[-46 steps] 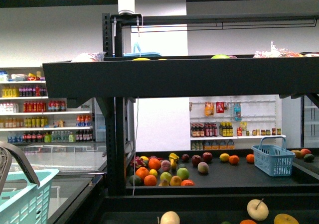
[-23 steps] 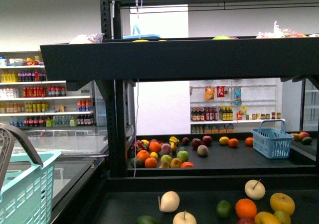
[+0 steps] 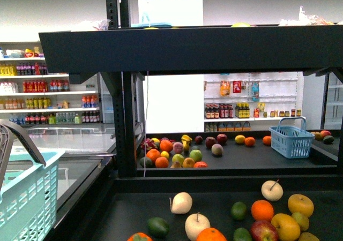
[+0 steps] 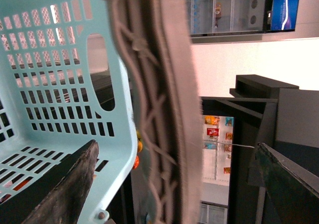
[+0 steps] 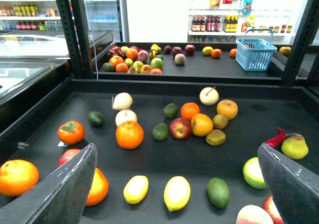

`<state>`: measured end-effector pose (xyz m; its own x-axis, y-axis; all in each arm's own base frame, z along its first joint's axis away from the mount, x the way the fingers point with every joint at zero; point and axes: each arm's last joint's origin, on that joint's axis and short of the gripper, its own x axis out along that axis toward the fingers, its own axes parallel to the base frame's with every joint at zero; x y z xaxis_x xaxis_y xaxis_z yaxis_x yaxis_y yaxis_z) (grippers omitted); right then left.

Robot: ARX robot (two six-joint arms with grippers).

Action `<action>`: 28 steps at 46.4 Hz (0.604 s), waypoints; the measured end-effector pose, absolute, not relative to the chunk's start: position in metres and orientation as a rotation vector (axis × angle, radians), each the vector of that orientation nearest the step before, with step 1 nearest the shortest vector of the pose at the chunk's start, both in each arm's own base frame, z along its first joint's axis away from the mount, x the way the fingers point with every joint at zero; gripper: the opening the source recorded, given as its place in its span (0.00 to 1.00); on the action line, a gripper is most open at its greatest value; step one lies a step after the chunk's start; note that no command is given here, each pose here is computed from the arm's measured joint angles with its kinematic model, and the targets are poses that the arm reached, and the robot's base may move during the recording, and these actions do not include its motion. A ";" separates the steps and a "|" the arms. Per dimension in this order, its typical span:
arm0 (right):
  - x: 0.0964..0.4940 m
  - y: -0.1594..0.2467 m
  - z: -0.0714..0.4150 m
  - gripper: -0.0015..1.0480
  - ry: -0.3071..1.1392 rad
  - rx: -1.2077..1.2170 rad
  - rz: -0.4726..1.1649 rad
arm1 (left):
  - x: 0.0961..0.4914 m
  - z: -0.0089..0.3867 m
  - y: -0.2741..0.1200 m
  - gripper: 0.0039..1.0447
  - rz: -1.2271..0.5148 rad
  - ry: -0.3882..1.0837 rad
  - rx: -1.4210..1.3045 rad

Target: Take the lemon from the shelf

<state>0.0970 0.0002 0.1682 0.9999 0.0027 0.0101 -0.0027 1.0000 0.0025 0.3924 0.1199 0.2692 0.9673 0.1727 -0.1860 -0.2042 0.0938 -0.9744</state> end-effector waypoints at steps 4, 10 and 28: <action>0.097 0.000 0.168 0.93 -0.010 0.002 0.003 | 0.400 0.260 0.121 0.93 0.301 0.037 -1.452; 0.097 0.000 0.168 0.93 -0.010 0.002 0.003 | 0.407 0.258 0.121 0.89 0.314 0.041 -1.424; 0.097 0.000 0.168 0.93 -0.010 0.002 0.002 | 0.409 0.264 0.119 0.17 0.288 0.022 -1.427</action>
